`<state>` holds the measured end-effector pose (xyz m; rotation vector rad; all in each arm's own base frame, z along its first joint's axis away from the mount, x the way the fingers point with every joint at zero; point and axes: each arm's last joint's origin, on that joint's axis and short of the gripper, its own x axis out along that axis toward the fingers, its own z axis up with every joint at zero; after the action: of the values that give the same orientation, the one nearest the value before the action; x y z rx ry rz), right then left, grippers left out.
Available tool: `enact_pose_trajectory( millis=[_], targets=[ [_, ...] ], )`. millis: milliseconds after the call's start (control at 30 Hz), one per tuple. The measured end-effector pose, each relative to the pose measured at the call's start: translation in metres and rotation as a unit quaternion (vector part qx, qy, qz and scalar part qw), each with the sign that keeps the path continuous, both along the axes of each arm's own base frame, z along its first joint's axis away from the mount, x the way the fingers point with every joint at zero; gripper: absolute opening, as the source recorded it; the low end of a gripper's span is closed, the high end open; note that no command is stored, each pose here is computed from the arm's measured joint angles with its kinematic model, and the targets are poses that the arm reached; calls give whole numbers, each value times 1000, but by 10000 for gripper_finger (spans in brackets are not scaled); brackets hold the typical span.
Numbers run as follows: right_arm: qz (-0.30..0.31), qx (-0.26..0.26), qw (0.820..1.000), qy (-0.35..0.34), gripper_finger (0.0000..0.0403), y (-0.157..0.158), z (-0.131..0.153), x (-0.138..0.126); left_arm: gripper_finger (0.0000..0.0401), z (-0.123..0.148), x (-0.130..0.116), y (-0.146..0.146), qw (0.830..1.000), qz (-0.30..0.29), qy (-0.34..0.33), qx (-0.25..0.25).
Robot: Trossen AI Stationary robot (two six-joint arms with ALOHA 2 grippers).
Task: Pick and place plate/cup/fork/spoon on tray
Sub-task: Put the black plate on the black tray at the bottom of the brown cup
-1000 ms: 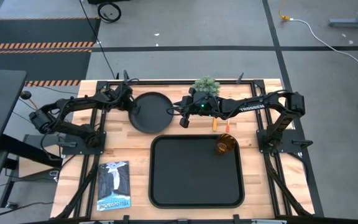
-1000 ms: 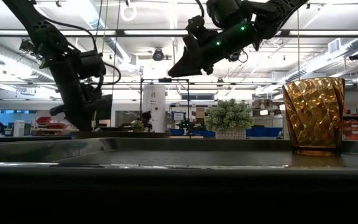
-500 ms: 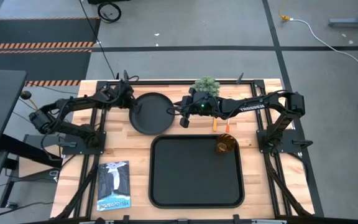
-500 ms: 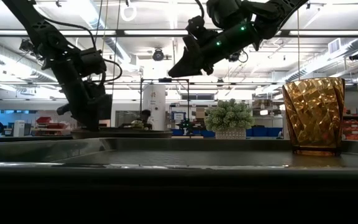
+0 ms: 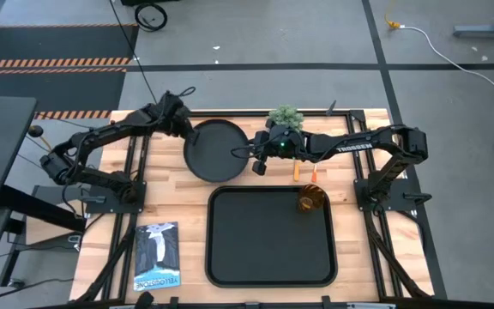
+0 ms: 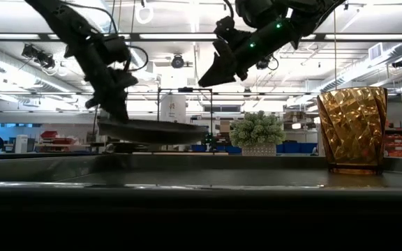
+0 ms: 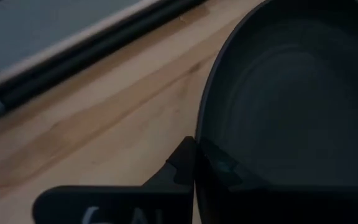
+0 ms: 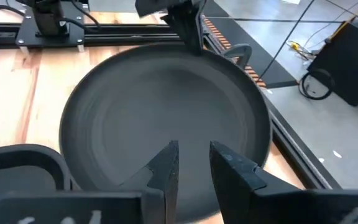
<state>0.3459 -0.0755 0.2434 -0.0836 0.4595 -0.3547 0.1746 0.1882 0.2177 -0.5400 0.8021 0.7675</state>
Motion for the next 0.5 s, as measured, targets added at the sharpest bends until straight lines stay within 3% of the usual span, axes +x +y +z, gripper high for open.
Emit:
enact_pose_trajectory(
  millis=[200,500],
  targets=[
    [-4,-8,1000,14,96,2,10,-10,13,22,12,-5,999,-41,-6,-7],
    [-40,-27,999,18,96,-3,28,-27,14,21,42,-46,993,-111,-6,-35]
  ],
)
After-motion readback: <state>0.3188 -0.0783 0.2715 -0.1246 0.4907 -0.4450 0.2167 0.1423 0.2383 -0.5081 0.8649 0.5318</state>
